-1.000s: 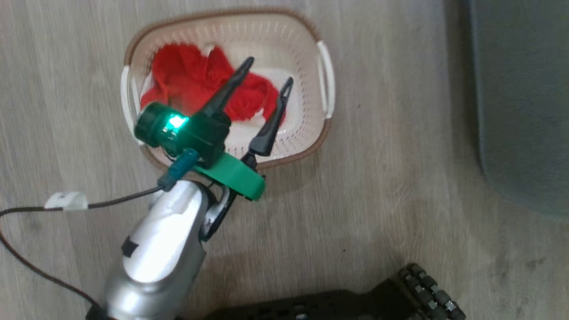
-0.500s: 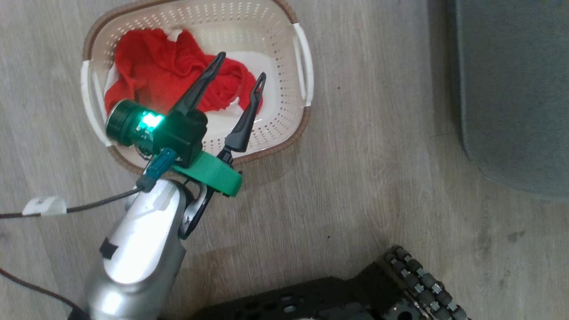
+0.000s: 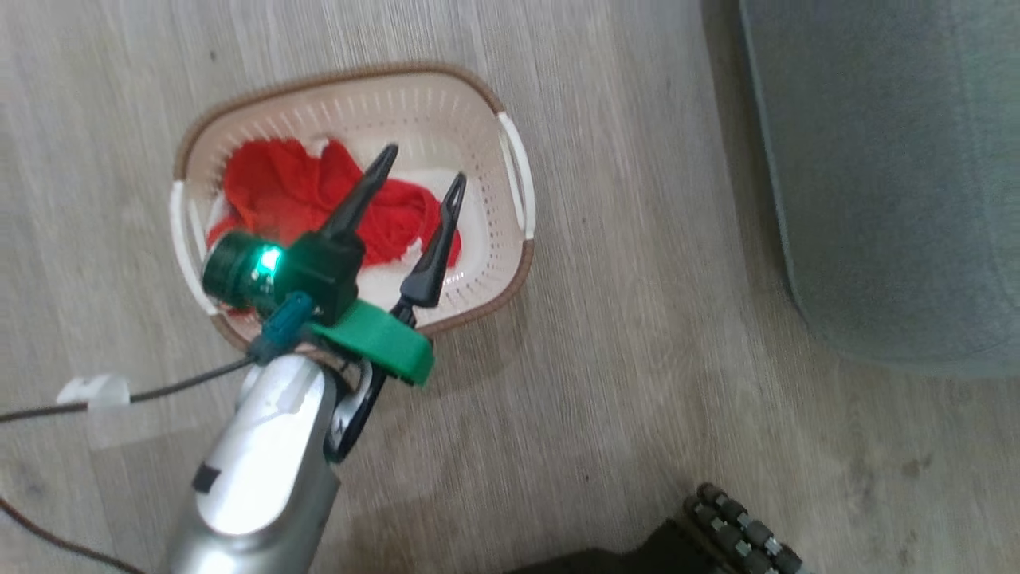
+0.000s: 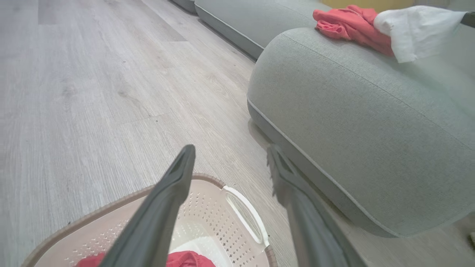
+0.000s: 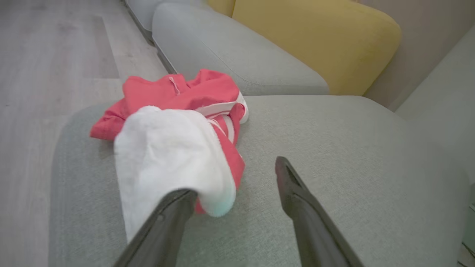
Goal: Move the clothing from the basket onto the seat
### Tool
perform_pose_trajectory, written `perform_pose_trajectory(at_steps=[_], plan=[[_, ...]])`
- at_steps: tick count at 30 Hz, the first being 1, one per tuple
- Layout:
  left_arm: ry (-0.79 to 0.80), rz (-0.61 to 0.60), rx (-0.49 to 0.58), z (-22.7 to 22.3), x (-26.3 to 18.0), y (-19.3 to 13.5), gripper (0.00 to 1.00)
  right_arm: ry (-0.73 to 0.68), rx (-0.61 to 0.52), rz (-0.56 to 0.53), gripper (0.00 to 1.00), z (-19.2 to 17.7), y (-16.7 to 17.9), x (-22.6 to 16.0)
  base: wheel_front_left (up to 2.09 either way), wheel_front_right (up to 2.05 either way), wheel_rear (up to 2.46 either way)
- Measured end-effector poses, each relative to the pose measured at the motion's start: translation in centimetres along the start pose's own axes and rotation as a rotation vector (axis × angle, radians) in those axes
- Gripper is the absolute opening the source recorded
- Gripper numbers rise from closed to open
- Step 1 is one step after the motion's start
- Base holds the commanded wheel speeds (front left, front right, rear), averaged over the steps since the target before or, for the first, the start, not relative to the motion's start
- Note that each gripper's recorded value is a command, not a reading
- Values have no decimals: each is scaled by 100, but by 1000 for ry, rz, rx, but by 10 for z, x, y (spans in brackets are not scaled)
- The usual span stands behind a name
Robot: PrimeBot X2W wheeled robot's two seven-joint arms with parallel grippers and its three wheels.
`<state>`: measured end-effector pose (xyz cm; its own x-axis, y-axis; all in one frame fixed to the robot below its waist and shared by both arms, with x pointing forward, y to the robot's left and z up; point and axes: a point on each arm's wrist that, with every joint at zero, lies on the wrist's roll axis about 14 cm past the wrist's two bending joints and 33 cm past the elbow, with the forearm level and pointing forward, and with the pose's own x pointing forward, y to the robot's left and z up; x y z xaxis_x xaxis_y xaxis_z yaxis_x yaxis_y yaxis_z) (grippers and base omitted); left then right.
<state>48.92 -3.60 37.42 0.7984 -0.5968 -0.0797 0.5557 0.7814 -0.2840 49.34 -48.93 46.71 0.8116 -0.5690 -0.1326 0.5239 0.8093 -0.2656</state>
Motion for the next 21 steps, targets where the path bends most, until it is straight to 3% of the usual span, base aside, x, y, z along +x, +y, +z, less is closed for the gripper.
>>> perform_pose_trajectory(at_steps=[9, 16, 21], plan=[[-19, 102, -10, 31, -42, 0, 100, -101, 112, 175, 100, 8, 42, -79, 0, 0, 0], [-46, 248, 7, 53, -92, 18, 100, -172, 232, 381, 100, 26, 120, -148, 0, 0, 0], [-78, 374, 37, 71, -130, 42, 100, -132, 269, 525, 100, 13, 170, -195, 0, 0, 0]])
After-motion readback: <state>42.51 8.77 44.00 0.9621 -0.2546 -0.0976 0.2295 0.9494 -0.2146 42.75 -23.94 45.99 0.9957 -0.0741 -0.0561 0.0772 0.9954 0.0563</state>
